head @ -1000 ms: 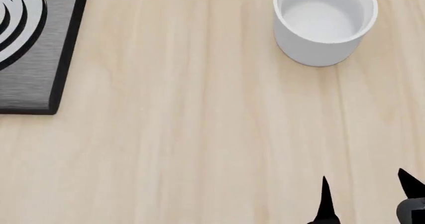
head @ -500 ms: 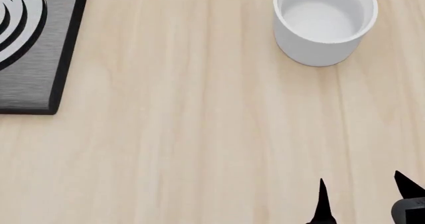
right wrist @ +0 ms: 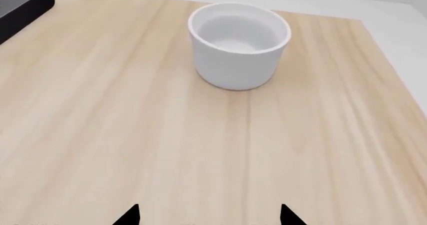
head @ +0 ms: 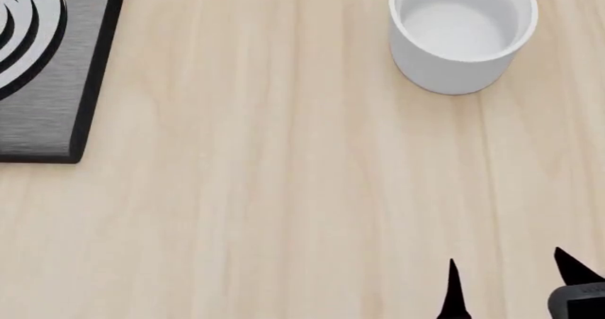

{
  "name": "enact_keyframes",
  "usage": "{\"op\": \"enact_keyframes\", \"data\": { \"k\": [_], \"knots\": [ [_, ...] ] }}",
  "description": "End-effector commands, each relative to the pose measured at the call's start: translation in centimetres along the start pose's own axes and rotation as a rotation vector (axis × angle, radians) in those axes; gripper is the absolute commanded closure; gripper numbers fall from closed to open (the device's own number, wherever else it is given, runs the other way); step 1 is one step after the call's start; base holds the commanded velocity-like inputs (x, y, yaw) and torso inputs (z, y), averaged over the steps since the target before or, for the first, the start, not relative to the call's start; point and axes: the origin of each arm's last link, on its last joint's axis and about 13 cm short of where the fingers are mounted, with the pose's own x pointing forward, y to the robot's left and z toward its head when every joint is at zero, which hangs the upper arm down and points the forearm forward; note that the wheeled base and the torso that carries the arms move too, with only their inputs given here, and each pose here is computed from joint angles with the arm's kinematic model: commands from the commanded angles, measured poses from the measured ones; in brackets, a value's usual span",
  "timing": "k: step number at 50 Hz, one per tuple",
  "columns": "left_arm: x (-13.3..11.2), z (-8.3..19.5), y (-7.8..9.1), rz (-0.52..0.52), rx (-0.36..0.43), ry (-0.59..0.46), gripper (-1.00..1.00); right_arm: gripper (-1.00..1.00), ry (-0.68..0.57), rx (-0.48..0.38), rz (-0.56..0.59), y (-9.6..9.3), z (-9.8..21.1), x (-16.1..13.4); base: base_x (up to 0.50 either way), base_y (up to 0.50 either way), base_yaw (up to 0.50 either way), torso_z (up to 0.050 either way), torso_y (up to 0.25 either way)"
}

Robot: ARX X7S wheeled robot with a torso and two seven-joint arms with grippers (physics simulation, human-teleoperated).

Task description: Put the frying pan on the cabinet shelf.

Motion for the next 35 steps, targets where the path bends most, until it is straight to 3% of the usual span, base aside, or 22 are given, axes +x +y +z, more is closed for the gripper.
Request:
{"op": "enact_keyframes", "data": {
  "k": [1,9,10,28,35],
  "knots": [
    [-0.1,0.9,0.5,0.041,-0.029,-0.051,1.00,-1.00,0.002,0.001,0.006,0.1,-0.1,0.2,0.00,0.00,0.00,0.000,0.010],
    [0.3,0.7,0.7,0.047,-0.016,-0.050,1.00,-1.00,0.006,0.002,0.003,0.1,-0.2,0.0,0.00,0.00,0.00,0.001,0.000],
    [0.3,0.7,0.7,0.048,-0.013,-0.050,-1.00,-1.00,0.006,0.002,0.003,0.1,-0.3,0.0,0.00,0.00,0.00,0.000,0.000],
    [-0.1,1.0,-0.1,0.021,-0.003,-0.060,-1.00,-1.00,0.003,0.005,0.005,0.2,-0.3,-0.5,0.00,0.00,0.00,0.000,0.000],
    [-0.4,1.6,-1.2,-0.011,0.016,-0.064,-1.00,-1.00,0.004,0.007,0.007,0.2,-0.4,-0.5,0.00,0.00,0.00,0.000,0.000]
  ]
}}
